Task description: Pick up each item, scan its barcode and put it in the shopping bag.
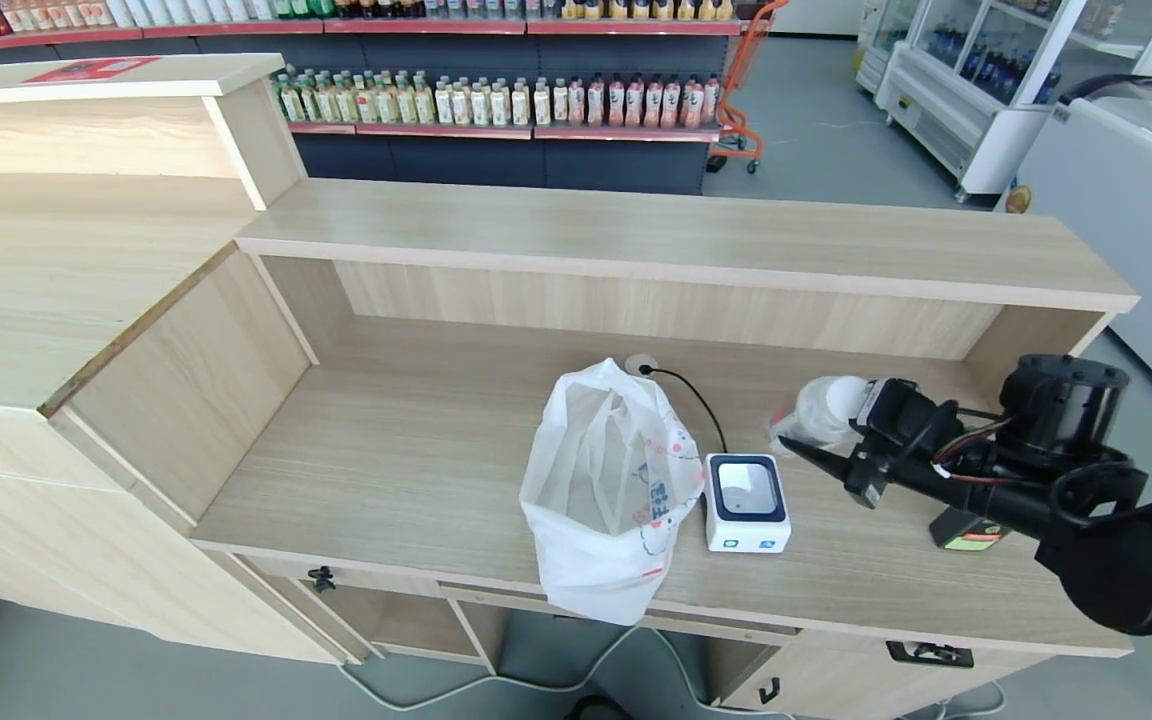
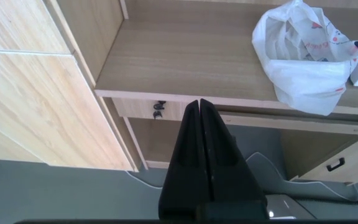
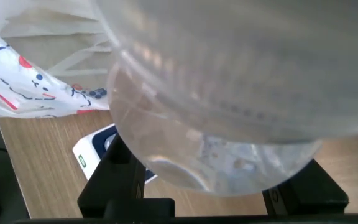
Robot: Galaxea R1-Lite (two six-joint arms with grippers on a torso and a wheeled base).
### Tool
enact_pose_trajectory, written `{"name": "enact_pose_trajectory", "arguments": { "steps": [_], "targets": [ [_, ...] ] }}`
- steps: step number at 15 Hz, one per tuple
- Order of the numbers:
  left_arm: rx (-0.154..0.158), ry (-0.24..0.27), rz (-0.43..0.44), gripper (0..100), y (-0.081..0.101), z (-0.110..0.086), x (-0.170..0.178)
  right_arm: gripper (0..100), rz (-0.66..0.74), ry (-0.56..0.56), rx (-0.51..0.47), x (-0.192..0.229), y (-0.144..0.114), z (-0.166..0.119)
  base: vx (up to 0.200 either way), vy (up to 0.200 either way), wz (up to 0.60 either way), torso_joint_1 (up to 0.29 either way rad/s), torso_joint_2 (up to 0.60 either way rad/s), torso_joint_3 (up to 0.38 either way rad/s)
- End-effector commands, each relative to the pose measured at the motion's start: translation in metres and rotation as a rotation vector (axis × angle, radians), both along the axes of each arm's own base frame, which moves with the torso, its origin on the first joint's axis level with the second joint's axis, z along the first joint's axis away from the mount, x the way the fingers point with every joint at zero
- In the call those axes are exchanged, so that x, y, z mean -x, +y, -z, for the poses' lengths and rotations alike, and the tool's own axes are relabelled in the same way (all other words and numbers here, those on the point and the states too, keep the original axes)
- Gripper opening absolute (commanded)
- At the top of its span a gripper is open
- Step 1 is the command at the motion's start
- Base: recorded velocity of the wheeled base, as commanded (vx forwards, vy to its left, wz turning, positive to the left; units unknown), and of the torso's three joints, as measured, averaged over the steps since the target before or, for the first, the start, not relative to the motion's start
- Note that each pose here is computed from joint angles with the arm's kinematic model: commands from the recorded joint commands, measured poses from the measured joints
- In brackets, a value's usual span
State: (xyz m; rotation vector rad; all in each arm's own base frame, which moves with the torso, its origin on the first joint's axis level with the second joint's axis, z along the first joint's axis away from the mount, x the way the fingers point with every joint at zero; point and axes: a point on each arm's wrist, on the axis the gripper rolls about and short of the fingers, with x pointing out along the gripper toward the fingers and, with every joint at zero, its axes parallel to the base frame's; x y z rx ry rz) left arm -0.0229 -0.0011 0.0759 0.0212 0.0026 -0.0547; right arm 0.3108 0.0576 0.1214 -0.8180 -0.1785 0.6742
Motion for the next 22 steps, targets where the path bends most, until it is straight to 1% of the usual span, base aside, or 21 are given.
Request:
{"name": "enact_pose_trajectory", "arguments": {
  "steps": [1, 2, 5, 11, 22],
  "targets": [
    [0.0, 0.0, 0.001, 0, 0.0, 0.0, 0.0, 0, -0.021, 0.047, 0.021, -0.01, -0.002, 0.024, 0.0, 0.0, 0.0, 0.0, 0.0, 0.0],
    [0.0, 0.0, 0.001, 0, 0.0, 0.0, 0.0, 0, -0.068, 0.053, 0.031, -0.013, -0.004, 0.032, 0.0, 0.0, 0.0, 0.0, 0.0, 0.0],
    [0.0, 0.0, 0.001, 0, 0.0, 0.0, 0.0, 0, -0.105, 0.03, 0.054, -0.027, -0.004, 0.04, 0.0, 0.0, 0.0, 0.0, 0.0, 0.0],
    [0.0, 0.0, 0.001, 0, 0.0, 0.0, 0.0, 0, -0.116, 0.019, 0.087, -0.04, -0.003, 0.053, 0.0, 0.0, 0.0, 0.0, 0.0, 0.0],
    [0.0, 0.0, -0.001, 0, 0.0, 0.0, 0.0, 0, -0.151, -0.059, 0.161, -0.06, 0.007, 0.066, 0.0, 0.0, 0.0, 0.0, 0.0, 0.0]
  ]
}}
